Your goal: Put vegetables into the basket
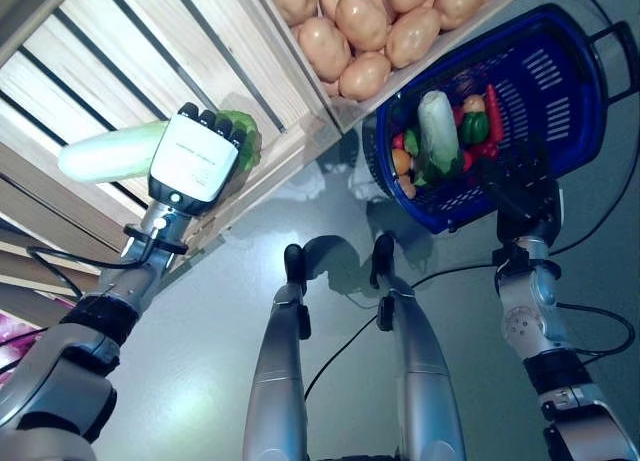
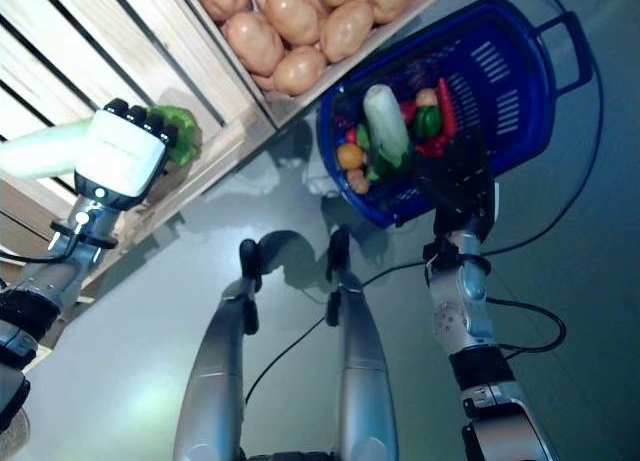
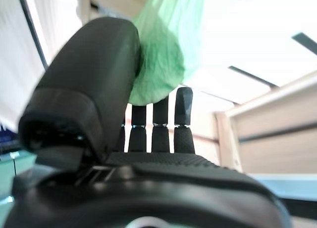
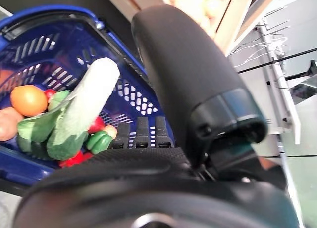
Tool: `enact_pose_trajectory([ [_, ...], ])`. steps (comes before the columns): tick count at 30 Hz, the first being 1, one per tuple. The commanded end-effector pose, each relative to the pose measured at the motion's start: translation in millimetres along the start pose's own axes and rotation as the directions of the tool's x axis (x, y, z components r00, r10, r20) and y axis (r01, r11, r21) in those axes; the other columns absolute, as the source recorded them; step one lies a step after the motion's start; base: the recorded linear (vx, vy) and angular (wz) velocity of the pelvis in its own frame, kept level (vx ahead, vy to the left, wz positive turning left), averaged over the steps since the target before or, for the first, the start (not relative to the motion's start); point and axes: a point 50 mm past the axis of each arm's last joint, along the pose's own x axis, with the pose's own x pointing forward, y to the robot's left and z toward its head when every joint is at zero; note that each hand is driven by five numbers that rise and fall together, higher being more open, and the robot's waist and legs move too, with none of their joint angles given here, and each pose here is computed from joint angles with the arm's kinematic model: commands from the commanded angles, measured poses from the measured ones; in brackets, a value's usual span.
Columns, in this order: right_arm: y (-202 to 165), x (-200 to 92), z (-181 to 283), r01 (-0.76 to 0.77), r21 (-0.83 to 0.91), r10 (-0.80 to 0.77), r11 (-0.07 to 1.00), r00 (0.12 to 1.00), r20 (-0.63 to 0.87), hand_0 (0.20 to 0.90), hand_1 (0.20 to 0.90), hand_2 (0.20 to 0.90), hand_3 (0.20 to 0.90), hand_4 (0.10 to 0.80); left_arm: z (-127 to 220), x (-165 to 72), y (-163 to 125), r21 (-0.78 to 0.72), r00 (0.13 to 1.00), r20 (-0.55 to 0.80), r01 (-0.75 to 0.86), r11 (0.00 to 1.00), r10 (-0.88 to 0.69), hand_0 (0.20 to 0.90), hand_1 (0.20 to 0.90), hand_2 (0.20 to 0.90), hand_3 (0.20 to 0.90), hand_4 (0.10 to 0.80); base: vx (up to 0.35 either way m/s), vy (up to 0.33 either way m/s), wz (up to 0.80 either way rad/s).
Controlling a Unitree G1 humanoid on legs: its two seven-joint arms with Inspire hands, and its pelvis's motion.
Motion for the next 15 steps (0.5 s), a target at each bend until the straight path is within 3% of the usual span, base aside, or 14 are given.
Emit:
enact_pose_trajectory([
  [1, 5.6, -4.4, 45.5, -0.060, 0.003, 0.058, 0.998, 0.974, 0.220, 0.900, 0.900, 0.900, 0.900, 0.800, -26.3, 19.9, 37.5, 0.010, 0.919, -0.153, -0.366, 0.931, 0.363, 0.300, 0.300, 0.300, 0.300, 0.400, 0.077, -0.010, -0.01],
  [9, -0.4, -17.2, 28.6, -0.020, 0.011, 0.018, 1.000, 0.983, 0.184, 0.900, 0.900, 0.900, 0.900, 0.800, -18.4, 7.3, 50.7, -0.131, 0.827, -0.313, -0.525, 0.841, 0.467, 0.300, 0.300, 0.300, 0.300, 0.400, 0.062, -0.013, -0.01],
  [11, -2.0, -22.7, 20.8, -0.010, -0.004, 0.011, 1.000, 0.987, 0.162, 0.900, 0.900, 0.900, 0.900, 0.800, -12.4, 2.1, 53.7, -0.246, 0.802, -0.414, -0.554, 0.795, 0.430, 0.300, 0.300, 0.300, 0.300, 0.400, 0.089, -0.010, -0.04],
  [15, -6.3, -32.0, 9.5, 0.012, -0.020, -0.009, 1.000, 0.991, 0.130, 0.900, 0.900, 0.900, 0.900, 0.800, -6.1, -5.6, 62.9, -0.458, 0.729, -0.608, -0.646, 0.610, 0.316, 0.300, 0.300, 0.300, 0.300, 0.400, 0.054, -0.004, 0.03],
])
